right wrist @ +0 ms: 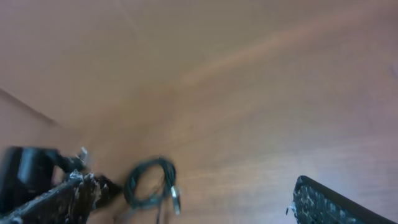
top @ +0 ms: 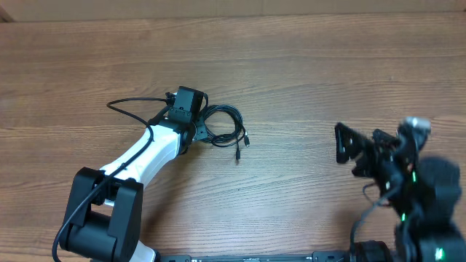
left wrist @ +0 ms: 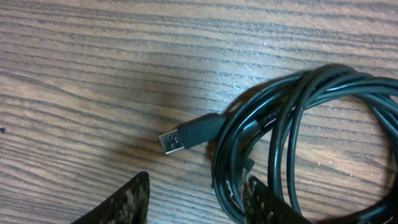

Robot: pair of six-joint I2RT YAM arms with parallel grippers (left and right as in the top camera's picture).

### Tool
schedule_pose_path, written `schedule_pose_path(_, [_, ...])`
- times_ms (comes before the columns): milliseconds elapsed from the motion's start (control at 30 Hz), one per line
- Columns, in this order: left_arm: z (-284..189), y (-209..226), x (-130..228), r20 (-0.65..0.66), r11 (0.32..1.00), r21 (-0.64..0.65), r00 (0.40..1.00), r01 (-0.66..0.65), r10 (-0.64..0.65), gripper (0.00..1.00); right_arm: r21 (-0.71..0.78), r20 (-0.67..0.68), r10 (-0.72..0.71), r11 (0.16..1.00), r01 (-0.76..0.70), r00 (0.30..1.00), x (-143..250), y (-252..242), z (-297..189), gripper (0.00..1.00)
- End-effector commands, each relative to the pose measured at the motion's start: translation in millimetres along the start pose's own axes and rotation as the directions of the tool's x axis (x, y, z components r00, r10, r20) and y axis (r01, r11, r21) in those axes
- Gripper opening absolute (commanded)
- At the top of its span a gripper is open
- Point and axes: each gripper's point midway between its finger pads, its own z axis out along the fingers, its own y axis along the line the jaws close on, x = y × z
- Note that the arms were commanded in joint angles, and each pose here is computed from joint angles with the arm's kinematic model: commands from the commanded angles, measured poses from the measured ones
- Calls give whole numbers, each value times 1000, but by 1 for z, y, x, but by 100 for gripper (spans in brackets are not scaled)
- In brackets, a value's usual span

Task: Untangle cables
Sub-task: 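Move the right gripper forward toward the cable beside the left gripper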

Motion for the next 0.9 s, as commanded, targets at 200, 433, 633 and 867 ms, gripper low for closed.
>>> schedule_pose_path(200, [3,3,-3,5,1000,-16,1000,-8,8,49,62,-468,162,987,-151,869,43,-4,88,100])
schedule_pose_path(433, [3,3,-3,5,1000,-16,1000,-8,8,42,-18,-713,215,946,-325,668,101,11,142,95])
schedule_pose_path(633, [3,2,-3,6,1000,-14,1000,-8,8,11,-7,-786,181,954,-300,592,144,15,169,86])
schedule_pose_path(867, [3,-1,-3,4,1000,1,1000,-20,20,27,22,-770,149,978,-207,621,165,18,191,72])
